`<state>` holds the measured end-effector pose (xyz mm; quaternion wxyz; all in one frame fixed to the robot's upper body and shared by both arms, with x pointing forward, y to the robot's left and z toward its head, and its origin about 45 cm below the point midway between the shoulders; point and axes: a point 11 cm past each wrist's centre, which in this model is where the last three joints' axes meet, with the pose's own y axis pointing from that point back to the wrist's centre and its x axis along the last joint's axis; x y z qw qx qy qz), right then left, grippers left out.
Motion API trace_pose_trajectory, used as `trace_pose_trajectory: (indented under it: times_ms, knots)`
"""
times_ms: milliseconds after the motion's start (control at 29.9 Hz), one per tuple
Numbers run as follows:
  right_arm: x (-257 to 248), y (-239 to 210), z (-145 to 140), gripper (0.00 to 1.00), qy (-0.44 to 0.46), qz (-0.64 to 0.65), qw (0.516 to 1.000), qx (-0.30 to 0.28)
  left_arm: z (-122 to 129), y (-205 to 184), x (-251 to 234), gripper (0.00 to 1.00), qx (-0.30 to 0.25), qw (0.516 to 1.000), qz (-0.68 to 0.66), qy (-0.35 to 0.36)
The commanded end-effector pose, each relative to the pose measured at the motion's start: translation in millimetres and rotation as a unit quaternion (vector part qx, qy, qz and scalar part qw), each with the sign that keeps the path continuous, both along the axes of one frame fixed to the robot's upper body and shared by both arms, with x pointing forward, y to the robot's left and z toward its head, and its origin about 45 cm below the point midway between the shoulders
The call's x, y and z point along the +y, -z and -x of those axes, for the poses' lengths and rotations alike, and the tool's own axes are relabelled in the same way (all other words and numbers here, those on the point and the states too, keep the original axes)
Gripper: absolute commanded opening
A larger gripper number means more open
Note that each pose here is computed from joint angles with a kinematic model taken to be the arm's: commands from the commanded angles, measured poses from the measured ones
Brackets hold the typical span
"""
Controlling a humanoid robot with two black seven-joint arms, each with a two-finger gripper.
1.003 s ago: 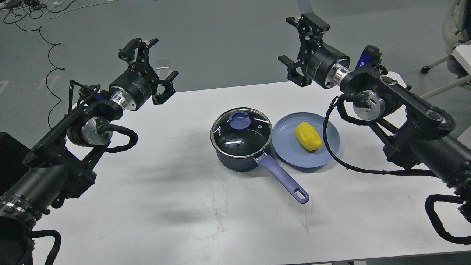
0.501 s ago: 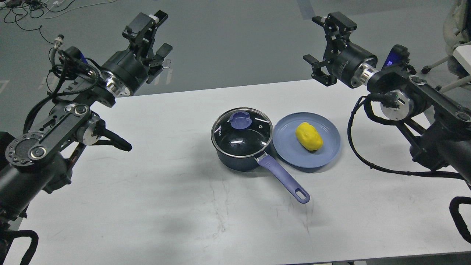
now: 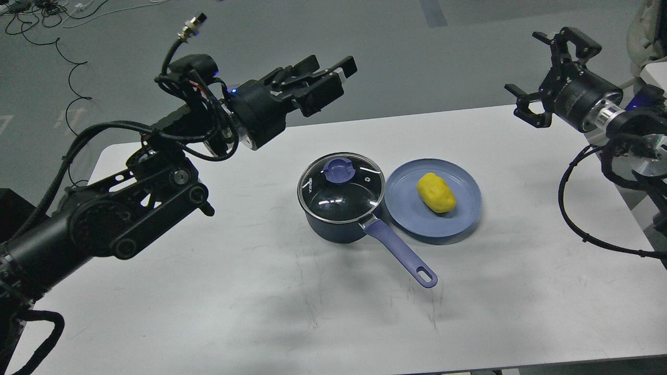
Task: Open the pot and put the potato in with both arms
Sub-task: 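Move the left gripper over the saucepan toward the blue lid knob, then lower the left gripper and grasp the blue knob of the glass lid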
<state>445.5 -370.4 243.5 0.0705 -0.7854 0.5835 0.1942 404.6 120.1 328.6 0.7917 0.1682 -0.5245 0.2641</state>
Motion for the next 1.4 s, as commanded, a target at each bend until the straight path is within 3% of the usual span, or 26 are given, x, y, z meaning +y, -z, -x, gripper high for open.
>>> trace_pose_trajectory:
  times_ms: [0, 67, 234, 401, 668, 969, 1370]
  knots:
    - [-22, 7, 3, 1.0, 0.024, 0.001, 1.0, 0.012, 6, 29, -11, 0.98, -0.039, 0.997, -0.068, 0.018]
    - [-29, 16, 9, 1.0, 0.031, 0.0, 0.999, 0.022, 8, 52, -16, 0.98, -0.084, 0.988, -0.13, 0.029]
    - [-38, 14, 11, 1.0, 0.039, 0.006, 0.999, 0.018, 1, 67, -12, 0.98, -0.151, 0.97, -0.188, 0.028]
    - [-39, 14, 12, 1.0, 0.04, 0.008, 0.999, 0.019, 1, 76, -9, 0.98, -0.182, 0.956, -0.227, 0.038]
    - [-40, 20, 15, 1.0, 0.04, 0.01, 0.999, 0.026, 17, 107, -29, 0.98, -0.158, 0.957, -0.233, 0.067]
    - [-41, 25, 18, 1.0, 0.041, 0.011, 0.999, 0.032, 3, 134, -19, 0.98, -0.142, 0.961, -0.237, 0.03]
    - [-41, 27, 19, 1.0, 0.041, 0.013, 0.998, 0.034, 8, 148, -9, 0.98, -0.125, 0.962, -0.243, 0.025]
